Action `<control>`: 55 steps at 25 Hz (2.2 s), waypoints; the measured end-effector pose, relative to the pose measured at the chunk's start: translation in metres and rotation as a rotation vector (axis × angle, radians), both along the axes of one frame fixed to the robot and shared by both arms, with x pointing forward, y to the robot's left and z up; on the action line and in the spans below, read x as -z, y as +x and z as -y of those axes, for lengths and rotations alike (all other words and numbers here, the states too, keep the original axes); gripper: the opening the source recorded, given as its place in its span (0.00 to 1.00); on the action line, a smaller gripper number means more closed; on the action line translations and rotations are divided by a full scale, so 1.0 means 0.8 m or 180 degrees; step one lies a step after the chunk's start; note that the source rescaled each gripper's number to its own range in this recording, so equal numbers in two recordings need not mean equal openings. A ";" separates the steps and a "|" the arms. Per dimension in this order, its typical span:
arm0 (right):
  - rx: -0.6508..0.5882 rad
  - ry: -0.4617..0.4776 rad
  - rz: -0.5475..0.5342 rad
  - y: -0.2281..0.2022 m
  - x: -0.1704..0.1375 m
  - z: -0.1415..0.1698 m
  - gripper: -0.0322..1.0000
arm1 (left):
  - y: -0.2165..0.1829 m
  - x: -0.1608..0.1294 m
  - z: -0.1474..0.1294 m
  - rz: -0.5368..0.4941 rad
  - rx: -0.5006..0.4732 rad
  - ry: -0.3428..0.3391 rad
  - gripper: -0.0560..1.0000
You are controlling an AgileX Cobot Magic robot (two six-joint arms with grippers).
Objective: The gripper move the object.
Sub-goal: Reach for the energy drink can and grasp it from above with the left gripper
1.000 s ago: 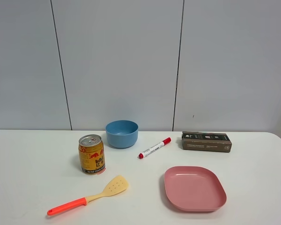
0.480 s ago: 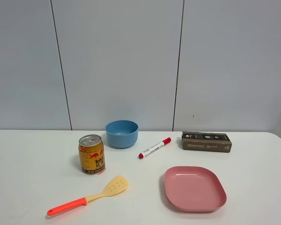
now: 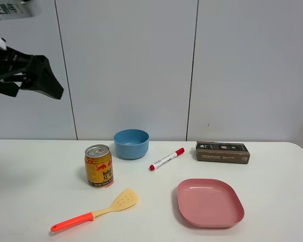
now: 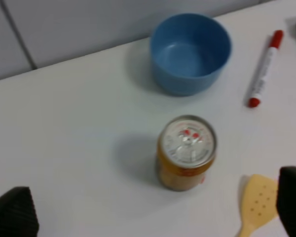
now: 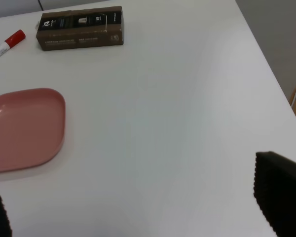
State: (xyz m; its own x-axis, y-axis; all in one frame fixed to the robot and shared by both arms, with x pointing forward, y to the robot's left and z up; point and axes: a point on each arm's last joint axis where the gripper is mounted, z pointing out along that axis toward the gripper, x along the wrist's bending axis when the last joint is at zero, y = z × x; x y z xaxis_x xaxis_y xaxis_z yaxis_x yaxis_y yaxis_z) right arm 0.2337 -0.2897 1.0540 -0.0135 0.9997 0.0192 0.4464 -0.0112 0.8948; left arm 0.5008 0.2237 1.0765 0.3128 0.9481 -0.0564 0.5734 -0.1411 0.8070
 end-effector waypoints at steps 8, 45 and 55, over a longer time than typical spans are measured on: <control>0.0000 0.0000 0.0000 0.000 0.000 0.000 1.00 | 0.022 0.041 0.044 -0.0042 0.0367 0.0258 0.98; 0.0000 0.0000 0.0000 0.000 0.000 0.000 1.00 | 0.060 0.155 0.098 -0.0008 0.0459 0.0204 0.98; 0.0000 0.0000 0.0000 0.000 0.000 0.000 1.00 | 0.055 0.178 0.097 0.0187 0.0392 0.0057 0.98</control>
